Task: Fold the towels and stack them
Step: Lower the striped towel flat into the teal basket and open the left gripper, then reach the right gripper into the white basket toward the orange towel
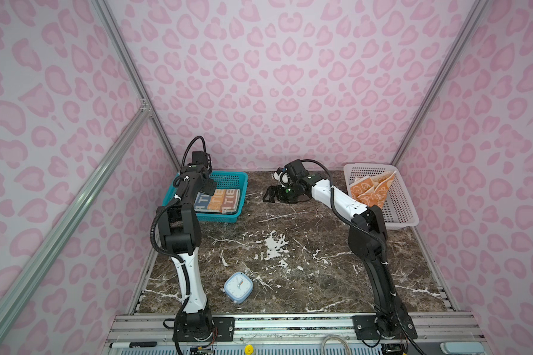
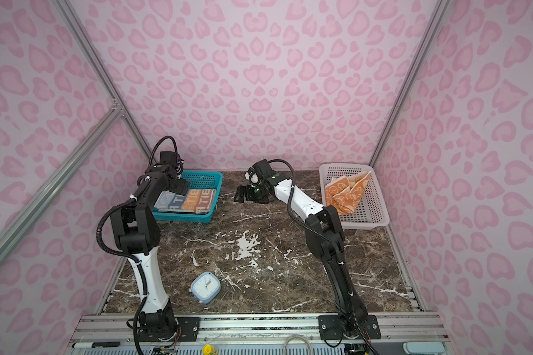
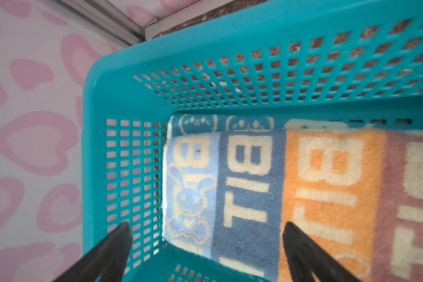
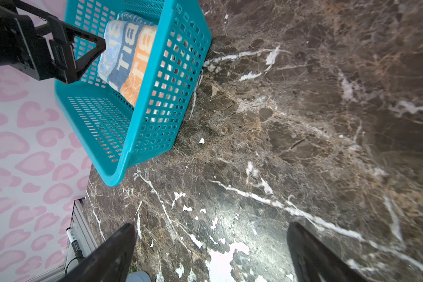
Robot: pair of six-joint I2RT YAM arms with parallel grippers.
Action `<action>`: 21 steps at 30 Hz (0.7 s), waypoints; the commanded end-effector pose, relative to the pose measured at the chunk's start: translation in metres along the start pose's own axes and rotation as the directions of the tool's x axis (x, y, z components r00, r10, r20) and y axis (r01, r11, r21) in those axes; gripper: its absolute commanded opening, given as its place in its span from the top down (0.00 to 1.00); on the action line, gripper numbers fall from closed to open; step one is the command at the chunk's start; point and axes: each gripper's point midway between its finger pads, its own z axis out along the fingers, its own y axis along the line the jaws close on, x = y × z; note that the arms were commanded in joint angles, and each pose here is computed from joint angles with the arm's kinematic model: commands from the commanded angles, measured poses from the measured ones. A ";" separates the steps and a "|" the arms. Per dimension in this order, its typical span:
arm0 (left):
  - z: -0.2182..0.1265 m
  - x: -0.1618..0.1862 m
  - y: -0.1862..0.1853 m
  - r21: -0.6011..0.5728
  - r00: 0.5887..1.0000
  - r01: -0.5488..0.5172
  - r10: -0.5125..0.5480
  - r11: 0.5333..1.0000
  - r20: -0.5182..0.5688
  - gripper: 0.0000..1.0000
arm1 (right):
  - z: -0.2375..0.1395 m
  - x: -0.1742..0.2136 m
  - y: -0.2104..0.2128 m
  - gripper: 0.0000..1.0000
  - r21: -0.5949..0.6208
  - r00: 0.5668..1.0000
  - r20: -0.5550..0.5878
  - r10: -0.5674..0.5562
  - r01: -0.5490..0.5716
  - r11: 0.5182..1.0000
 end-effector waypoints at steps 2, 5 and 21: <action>-0.023 -0.020 0.001 0.007 0.997 0.013 -0.013 1.000 0.079 0.02 | 0.002 -0.001 -0.002 0.02 0.004 1.000 0.010 -0.014 0.014 1.000; -0.031 -0.027 -0.008 0.025 0.994 0.004 -0.007 1.000 0.105 0.02 | -0.010 -0.005 0.002 0.02 0.004 0.999 0.032 -0.021 0.021 1.000; -0.065 -0.054 -0.044 0.056 0.981 -0.053 0.042 0.997 0.190 0.02 | -0.031 -0.003 -0.016 0.02 0.029 0.998 0.063 0.000 -0.002 1.000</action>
